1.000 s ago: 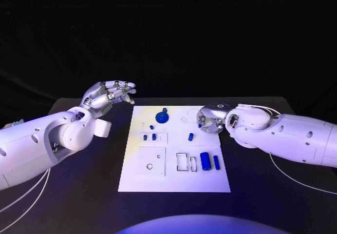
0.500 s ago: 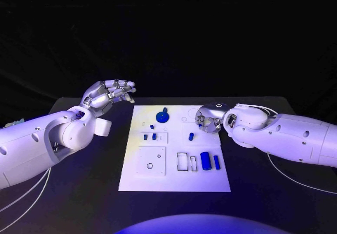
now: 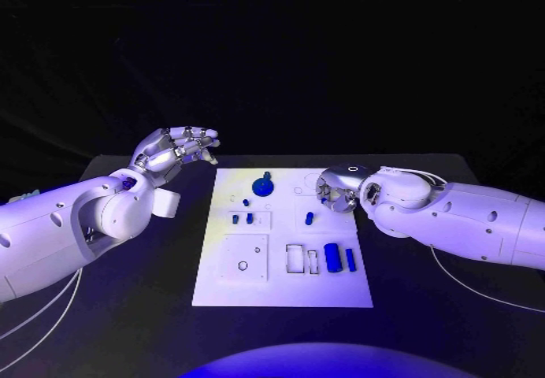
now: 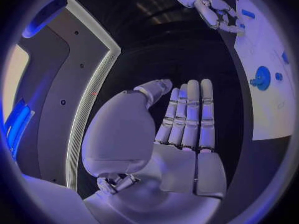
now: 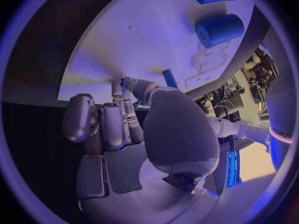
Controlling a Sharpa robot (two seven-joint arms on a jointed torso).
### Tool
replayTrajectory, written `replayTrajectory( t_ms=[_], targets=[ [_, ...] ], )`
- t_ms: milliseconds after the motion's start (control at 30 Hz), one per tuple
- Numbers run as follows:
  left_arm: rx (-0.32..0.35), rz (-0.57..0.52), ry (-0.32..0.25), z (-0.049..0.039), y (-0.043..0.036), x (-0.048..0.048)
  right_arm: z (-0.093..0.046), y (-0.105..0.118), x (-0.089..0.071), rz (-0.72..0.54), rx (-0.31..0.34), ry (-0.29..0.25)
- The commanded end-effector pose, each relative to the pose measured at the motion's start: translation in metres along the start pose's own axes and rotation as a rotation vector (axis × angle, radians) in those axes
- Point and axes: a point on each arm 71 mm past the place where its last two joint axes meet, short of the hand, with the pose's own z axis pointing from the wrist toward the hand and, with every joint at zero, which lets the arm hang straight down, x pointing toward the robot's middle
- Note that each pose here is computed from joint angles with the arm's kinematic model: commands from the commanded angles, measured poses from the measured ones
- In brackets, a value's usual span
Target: Assemble the parts on the task board
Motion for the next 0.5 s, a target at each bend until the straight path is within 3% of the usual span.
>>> replayTrajectory(
  t_ms=[33,500],
  targets=[
    [-0.004,-0.010,0.004,0.0004,-0.0001,0.0011,-0.0014,-0.0021,0.0052,-0.046,0.026,0.008],
    [-0.016,-0.005,-0.006,0.0002,0.0009,-0.0014,-0.0035,0.0029,-0.0025,-0.032,-0.003,-0.101]
  ],
)
